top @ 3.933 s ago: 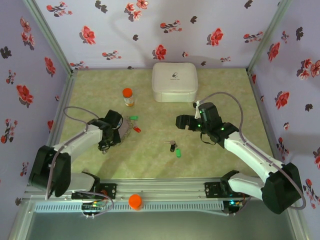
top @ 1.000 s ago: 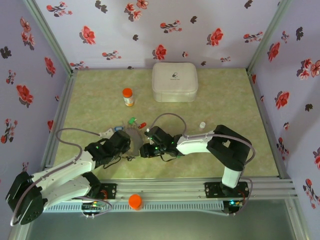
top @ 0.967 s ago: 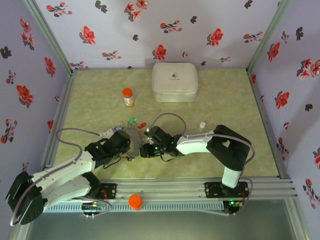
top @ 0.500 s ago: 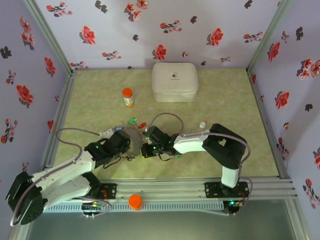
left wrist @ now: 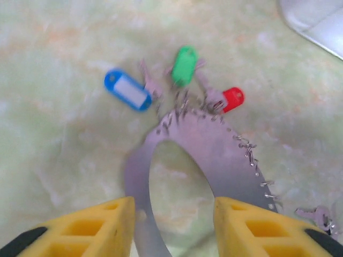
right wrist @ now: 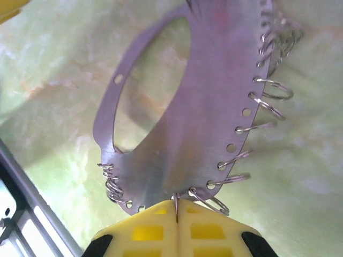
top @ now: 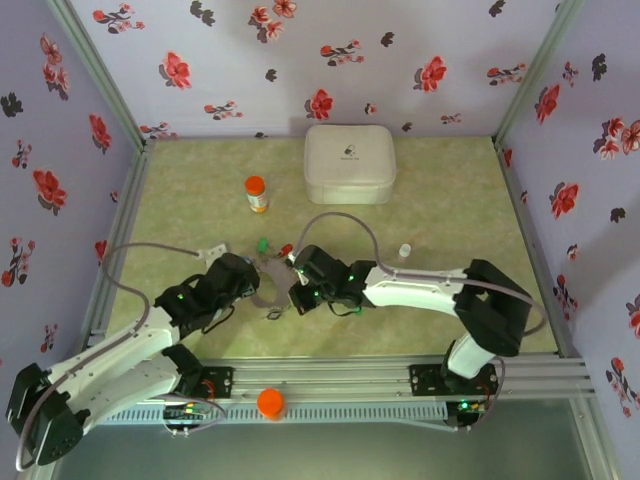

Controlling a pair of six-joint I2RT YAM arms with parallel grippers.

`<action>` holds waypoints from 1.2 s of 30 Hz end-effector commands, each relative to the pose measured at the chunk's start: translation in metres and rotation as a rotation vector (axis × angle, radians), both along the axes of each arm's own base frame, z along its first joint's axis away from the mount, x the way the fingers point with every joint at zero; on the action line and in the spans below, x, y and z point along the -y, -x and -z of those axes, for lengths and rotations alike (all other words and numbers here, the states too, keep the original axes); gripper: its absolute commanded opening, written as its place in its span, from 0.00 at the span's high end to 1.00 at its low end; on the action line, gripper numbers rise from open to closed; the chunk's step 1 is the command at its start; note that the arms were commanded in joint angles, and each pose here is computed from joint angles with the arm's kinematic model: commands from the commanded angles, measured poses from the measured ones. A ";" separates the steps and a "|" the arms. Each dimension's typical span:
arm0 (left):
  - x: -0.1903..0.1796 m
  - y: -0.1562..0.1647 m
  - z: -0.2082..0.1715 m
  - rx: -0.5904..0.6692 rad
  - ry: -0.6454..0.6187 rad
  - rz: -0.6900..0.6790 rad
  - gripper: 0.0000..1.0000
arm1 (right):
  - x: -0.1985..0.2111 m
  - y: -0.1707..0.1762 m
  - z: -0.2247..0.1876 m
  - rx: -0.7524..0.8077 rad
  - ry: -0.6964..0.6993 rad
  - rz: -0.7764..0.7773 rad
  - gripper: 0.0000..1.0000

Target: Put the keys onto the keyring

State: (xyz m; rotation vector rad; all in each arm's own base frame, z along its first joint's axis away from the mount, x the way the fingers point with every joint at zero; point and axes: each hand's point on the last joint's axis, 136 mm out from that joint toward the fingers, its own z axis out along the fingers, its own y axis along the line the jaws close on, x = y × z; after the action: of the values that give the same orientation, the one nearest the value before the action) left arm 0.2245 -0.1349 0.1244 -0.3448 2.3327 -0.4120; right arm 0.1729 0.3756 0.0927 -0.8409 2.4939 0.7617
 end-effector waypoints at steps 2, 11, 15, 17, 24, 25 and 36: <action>0.015 -0.028 -0.066 0.294 -0.149 0.246 0.46 | 0.016 -0.009 -0.036 0.201 0.055 -0.171 1.00; 0.068 -0.023 -0.115 0.663 -0.269 0.733 0.52 | 0.030 -0.039 -0.108 0.414 -0.194 -0.330 1.00; 0.095 -0.009 -0.122 0.755 -0.289 0.950 0.54 | 0.033 -0.043 -0.137 0.547 -0.326 -0.401 1.00; 0.106 -0.003 -0.119 0.769 -0.302 1.048 0.57 | 0.033 -0.037 -0.143 0.619 -0.344 -0.469 1.00; 0.133 0.022 -0.109 0.853 -0.223 1.285 0.76 | 0.036 -0.030 -0.144 0.768 -0.319 -0.593 1.00; 0.134 0.027 -0.107 0.860 -0.209 1.316 0.77 | 0.036 -0.029 -0.143 0.779 -0.318 -0.602 1.00; 0.129 0.033 -0.081 0.797 -0.291 1.402 0.77 | 0.036 -0.021 -0.140 0.816 -0.323 -0.665 1.00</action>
State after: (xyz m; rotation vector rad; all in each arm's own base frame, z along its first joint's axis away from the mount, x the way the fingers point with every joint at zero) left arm 0.1918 -0.2661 0.2120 1.3523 1.4624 -0.6865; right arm 0.1999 0.3359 0.2104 -1.4929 1.4594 0.7596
